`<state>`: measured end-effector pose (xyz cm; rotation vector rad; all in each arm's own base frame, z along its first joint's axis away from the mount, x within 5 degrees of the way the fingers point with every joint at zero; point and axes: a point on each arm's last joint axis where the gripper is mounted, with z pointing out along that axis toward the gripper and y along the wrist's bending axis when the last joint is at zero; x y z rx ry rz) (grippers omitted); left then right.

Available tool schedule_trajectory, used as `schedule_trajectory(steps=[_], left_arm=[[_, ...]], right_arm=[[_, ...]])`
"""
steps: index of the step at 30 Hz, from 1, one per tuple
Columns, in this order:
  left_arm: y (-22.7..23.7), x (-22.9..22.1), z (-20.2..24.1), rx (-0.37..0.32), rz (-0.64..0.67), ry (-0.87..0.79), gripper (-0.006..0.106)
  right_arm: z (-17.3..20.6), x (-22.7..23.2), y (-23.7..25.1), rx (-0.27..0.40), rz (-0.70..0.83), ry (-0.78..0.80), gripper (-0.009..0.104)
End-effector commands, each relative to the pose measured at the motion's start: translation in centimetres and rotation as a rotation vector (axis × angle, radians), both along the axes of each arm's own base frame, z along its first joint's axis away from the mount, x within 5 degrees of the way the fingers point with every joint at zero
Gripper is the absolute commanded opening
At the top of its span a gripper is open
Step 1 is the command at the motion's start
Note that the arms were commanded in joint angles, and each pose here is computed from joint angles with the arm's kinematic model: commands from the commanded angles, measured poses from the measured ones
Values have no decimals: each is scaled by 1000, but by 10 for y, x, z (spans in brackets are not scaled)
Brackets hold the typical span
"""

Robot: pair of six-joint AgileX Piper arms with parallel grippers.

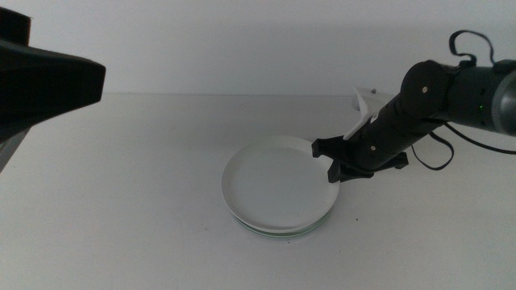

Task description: Stack the three bowls on top of each other.

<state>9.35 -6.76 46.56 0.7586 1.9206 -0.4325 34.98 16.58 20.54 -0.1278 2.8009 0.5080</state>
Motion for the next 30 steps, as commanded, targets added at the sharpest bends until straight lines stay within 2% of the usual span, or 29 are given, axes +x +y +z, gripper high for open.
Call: schedule_trajectory(steps=[1, 14, 24, 27, 30], left_arm=[[0, -1, 2, -10, 4, -13, 94], [0, -1, 2, -10, 4, -13, 94], [0, -1, 2, -10, 4, -13, 94], [1, -1, 2, -10, 4, -14, 94], [1, -1, 2, -10, 4, -14, 94]], right_arm=[[-4, 3, 0, 0, -12, -20, -1], [-5, 11, 0, -5, -23, -94, -1], [-14, 10, 0, -16, -20, -54, 5], [-13, 10, 1, -13, -21, -54, 14], [-12, 10, 0, -24, -6, -59, 37]])
